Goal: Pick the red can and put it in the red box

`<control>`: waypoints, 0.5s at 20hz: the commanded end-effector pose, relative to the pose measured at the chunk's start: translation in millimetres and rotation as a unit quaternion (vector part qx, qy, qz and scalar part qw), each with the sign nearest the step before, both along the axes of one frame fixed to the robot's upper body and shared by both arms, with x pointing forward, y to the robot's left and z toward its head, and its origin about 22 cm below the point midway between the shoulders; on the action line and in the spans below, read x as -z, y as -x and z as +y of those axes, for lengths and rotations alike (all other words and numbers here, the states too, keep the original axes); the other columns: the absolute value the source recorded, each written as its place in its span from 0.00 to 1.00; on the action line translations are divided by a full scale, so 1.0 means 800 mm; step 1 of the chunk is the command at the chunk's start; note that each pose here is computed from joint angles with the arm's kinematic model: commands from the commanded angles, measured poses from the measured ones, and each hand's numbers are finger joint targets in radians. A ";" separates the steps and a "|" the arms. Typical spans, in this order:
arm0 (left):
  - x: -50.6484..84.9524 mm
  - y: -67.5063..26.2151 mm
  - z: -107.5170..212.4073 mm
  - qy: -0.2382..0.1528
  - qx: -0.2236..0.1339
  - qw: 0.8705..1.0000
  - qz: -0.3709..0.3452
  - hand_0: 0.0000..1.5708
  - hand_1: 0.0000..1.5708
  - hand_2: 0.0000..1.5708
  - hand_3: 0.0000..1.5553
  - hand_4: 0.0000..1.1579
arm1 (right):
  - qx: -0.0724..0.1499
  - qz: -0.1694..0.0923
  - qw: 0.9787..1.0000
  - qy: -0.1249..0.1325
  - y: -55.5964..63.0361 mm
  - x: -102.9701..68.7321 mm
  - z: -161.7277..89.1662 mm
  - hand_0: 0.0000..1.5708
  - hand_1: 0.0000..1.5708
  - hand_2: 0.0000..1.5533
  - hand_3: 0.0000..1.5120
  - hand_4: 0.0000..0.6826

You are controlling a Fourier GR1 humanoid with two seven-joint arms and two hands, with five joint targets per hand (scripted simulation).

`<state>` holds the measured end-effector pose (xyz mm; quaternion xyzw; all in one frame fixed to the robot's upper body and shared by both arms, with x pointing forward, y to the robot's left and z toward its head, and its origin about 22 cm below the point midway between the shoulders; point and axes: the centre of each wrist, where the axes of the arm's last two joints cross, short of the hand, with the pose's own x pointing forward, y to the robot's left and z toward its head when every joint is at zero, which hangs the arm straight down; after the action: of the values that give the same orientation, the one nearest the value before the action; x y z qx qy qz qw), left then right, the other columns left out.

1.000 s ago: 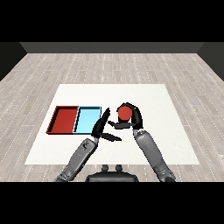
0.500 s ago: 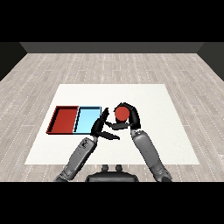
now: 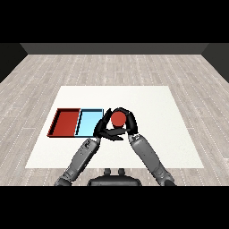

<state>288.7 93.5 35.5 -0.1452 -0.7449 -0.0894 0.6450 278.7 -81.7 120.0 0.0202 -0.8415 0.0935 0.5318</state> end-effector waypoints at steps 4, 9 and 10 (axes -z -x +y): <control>-0.024 0.020 -0.009 -0.014 0.004 1.000 -0.022 0.00 0.00 0.00 0.00 0.00 | -0.027 -0.009 1.000 -0.011 -0.009 -0.002 0.027 0.93 0.93 0.92 0.91 0.74; -0.012 -0.009 0.000 -0.025 -0.085 0.996 0.001 0.00 0.00 0.15 0.00 0.44 | -0.047 -0.021 0.999 -0.011 0.011 0.003 0.038 0.94 0.94 0.92 0.91 0.76; -0.016 0.003 0.015 0.020 -0.100 0.994 0.035 0.63 0.63 0.67 0.57 0.55 | -0.035 -0.025 0.999 -0.021 0.014 -0.011 0.038 0.95 0.95 0.93 0.91 0.77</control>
<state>287.3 95.8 48.2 -0.1010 -0.7464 -0.0650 0.6546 275.4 -55.4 125.5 0.0517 -0.8490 0.0996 0.5163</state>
